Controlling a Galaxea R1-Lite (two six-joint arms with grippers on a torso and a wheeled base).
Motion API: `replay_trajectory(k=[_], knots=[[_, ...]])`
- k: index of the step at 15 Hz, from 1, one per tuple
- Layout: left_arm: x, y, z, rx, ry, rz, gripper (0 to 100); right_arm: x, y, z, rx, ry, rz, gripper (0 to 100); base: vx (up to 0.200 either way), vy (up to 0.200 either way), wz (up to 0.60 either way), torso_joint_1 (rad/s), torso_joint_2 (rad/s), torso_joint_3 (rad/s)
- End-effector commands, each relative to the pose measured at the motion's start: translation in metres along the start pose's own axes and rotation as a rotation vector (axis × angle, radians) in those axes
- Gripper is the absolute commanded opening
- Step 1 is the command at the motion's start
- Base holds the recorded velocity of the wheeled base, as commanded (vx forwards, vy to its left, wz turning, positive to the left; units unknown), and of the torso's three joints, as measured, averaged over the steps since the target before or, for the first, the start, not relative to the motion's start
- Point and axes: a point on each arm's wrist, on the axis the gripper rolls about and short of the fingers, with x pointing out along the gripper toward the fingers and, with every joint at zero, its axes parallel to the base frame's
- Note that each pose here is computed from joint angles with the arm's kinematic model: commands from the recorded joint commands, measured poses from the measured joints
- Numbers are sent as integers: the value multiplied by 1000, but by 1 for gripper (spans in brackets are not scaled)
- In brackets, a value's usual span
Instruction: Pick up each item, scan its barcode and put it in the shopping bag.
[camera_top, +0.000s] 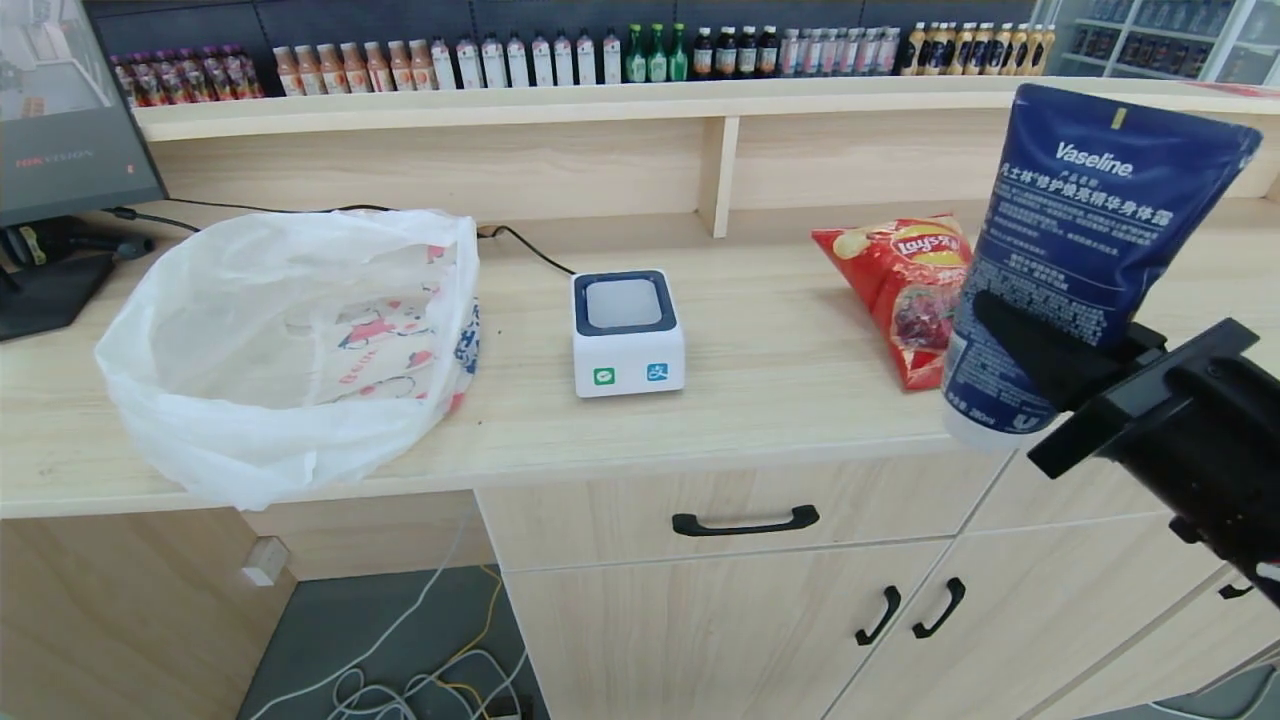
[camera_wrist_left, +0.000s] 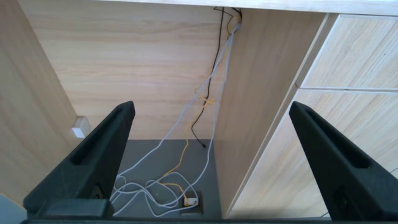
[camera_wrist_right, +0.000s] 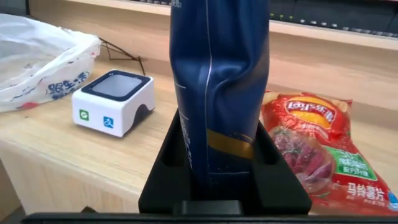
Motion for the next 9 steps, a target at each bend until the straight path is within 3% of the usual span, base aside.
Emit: replay_trajectory(k=[1,6,9], knots=[[0,0,0,-1,0,0,100,2,-11,2,-12,-12,-50,0,0,0,0,0,0,0],[0,0,0,1,-2,-1,100,24,-10,-9,38,-66,-68,0,0,0,0,0,0,0],[0,0,0,1,-2,-1,100,40,-14,-10,-11,-114,-102,0,0,0,0,0,0,0]])
